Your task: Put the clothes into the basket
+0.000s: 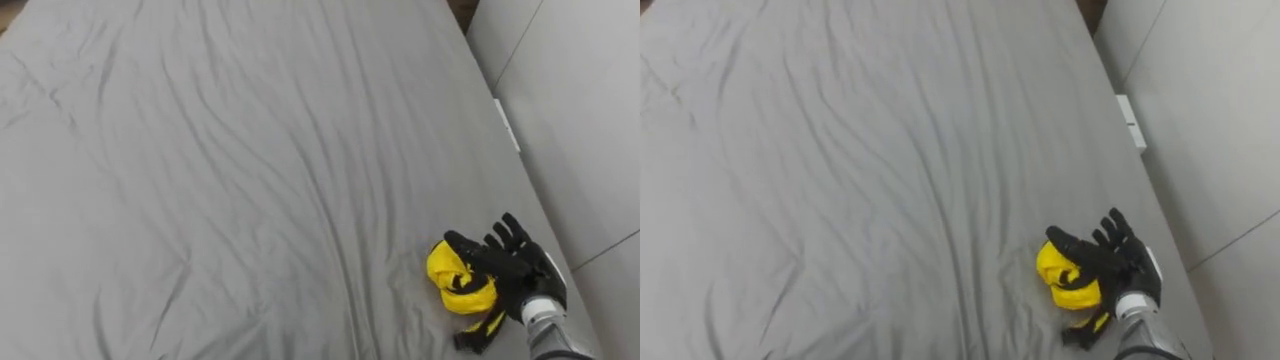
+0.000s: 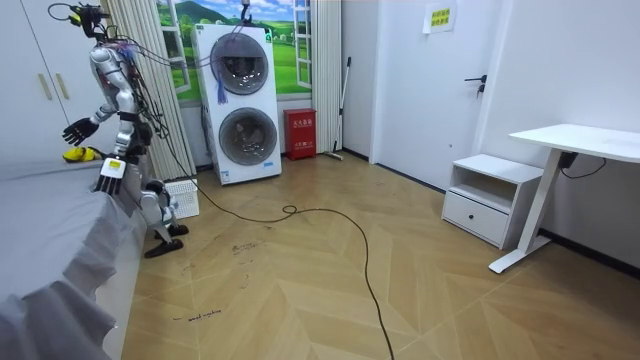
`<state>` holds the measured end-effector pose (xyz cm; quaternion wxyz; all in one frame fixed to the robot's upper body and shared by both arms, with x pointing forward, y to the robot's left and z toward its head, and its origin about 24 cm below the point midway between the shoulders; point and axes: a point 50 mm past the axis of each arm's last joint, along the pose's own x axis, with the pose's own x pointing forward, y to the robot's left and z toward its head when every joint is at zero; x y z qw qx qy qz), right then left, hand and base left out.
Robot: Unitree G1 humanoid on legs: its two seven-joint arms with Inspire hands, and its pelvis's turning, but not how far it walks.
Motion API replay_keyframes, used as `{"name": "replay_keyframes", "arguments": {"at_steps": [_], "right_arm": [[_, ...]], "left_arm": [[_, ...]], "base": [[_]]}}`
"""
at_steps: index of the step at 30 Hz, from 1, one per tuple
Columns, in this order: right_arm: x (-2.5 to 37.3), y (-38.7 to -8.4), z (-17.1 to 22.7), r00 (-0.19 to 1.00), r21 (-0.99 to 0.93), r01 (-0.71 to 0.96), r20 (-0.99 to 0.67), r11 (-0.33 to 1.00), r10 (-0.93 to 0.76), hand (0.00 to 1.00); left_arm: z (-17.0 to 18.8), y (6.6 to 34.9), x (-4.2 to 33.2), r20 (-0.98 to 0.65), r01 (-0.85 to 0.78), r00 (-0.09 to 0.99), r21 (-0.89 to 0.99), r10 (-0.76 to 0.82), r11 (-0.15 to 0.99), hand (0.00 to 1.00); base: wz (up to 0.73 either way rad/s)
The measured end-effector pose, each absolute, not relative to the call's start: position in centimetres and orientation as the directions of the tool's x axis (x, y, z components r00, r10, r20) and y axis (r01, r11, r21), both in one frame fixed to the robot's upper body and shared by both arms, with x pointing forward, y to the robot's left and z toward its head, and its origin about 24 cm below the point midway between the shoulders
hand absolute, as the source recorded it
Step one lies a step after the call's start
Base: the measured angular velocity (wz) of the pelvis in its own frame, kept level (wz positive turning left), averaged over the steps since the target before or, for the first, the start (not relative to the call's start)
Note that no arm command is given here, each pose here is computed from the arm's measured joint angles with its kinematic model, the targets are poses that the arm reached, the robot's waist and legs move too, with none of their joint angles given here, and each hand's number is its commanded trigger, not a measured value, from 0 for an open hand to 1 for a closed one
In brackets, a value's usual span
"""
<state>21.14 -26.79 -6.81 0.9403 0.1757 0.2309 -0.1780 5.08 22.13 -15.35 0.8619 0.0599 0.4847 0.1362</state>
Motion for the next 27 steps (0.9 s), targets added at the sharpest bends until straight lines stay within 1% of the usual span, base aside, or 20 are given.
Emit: {"name": "replay_keyframes", "arguments": {"at_steps": [5,9,13,20,27], "right_arm": [[22.0,-27.4,-7.6,0.780,0.179,0.453,-0.554,0.873,-0.291,0.00],[22.8,-27.6,-8.0,0.745,0.155,0.486,-0.588,0.860,-0.315,0.00],[22.5,-28.1,-8.3,0.715,0.116,0.506,-0.611,0.855,-0.340,0.00],[22.1,-28.7,-8.7,0.687,-0.004,0.456,-0.635,0.890,-0.354,0.00],[21.0,-28.9,-9.4,0.667,-0.096,0.365,-0.666,0.926,-0.332,0.00]], "left_arm": [[-14.9,24.2,6.0,-0.799,-0.159,0.503,0.288,0.329,0.944,0.00],[-14.8,24.8,6.7,-0.796,-0.169,0.499,0.300,0.344,0.939,0.00],[-14.8,25.1,7.9,-0.793,-0.169,0.499,0.307,0.350,0.937,0.00],[-14.8,24.9,9.4,-0.795,-0.165,0.500,0.300,0.342,0.939,0.00],[-14.8,24.9,9.6,-0.797,-0.164,0.497,0.301,0.343,0.939,0.00]], "base": [[0.07],[0.01],[0.07],[0.08],[0.05]]}}
